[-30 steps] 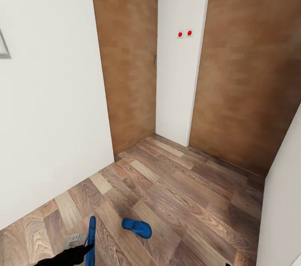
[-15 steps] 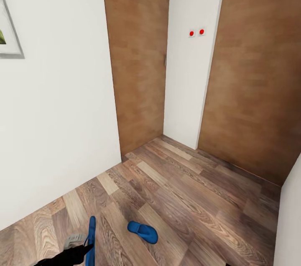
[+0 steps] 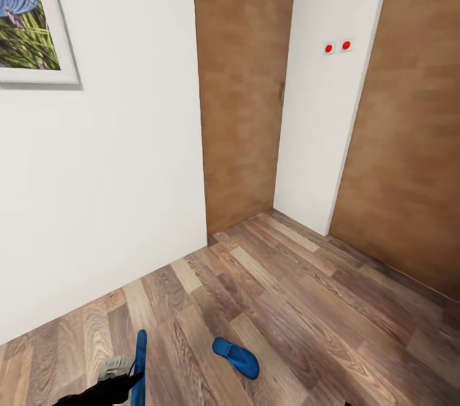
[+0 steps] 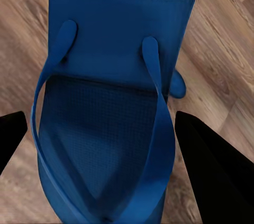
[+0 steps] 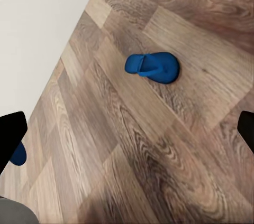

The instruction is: In the bedroom, move the book from the bed onto either nightstand, and place the two sandals side by side next to the bed.

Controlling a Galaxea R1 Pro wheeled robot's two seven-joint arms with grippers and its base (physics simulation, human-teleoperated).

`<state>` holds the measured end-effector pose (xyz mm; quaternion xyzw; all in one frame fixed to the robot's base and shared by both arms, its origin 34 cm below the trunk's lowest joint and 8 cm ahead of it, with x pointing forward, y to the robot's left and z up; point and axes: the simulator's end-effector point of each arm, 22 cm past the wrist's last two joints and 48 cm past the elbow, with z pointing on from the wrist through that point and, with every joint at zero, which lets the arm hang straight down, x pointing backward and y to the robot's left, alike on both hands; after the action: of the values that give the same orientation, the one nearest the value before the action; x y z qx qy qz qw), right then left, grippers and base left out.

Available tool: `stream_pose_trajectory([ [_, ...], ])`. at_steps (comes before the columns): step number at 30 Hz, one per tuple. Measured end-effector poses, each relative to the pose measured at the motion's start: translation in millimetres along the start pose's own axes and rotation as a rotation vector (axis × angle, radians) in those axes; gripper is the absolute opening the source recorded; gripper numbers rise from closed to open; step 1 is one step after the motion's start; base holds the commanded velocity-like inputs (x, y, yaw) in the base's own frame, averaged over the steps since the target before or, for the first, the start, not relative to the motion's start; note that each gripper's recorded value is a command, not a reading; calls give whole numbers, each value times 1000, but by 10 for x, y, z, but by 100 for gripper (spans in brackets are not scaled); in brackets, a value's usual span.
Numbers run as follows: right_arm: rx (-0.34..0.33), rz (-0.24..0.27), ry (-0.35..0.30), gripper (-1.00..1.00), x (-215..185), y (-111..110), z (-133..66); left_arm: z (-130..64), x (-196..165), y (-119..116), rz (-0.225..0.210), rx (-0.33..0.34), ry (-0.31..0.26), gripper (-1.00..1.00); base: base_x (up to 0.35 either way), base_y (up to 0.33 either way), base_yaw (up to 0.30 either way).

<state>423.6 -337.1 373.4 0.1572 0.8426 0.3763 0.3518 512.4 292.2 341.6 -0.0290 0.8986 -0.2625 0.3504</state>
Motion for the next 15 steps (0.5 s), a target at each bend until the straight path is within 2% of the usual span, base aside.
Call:
stream_pose_trajectory([
  [7, 0, 0, 0, 100, 0, 1, -1, 2, 0, -3, 0, 0, 0, -100, 204, -170, 61],
  [15, 0, 0, 0, 100, 0, 0, -1, -1, -2, 2, 0, 0, 0, -100, 96, -26, 3],
])
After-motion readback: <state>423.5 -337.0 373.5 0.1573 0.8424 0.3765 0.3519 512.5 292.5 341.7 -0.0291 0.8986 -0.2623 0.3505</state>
